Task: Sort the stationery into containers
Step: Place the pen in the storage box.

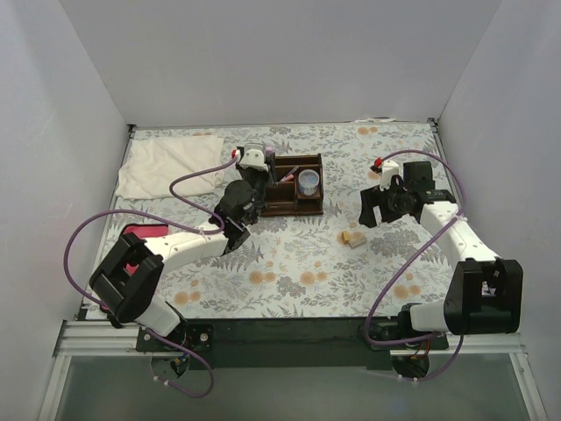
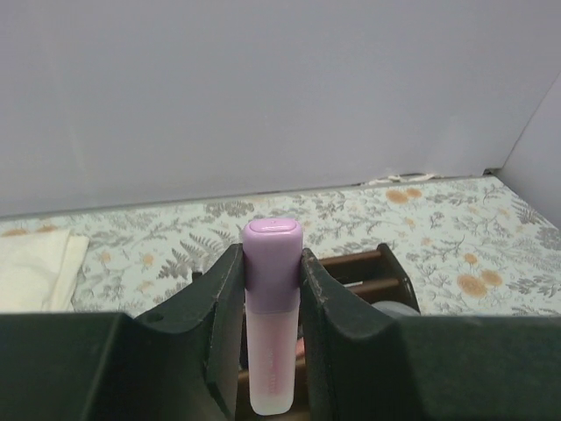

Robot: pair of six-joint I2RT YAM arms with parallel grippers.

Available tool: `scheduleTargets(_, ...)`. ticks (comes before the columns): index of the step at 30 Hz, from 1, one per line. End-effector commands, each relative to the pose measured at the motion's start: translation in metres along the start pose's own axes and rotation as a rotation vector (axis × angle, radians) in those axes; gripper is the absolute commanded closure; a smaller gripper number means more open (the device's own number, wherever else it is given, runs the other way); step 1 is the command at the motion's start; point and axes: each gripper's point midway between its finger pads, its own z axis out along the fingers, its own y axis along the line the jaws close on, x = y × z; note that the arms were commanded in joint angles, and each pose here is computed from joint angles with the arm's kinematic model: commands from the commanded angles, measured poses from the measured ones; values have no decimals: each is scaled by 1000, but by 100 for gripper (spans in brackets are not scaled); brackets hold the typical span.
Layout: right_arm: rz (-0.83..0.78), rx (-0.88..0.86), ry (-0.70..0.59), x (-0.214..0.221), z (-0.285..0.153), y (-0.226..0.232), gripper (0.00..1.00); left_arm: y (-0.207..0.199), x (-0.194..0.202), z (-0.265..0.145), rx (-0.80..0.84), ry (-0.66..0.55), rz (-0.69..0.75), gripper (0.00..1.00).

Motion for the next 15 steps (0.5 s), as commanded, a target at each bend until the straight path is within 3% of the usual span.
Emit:
scheduleTargets(1, -19, 4, -24, -15, -4, -3, 9, 10, 16, -9, -60, 75, -75, 100)
scheduleTargets(15, -10, -12, 4, -10, 2, -3, 8, 13, 67, -3, -84, 123, -39, 100)
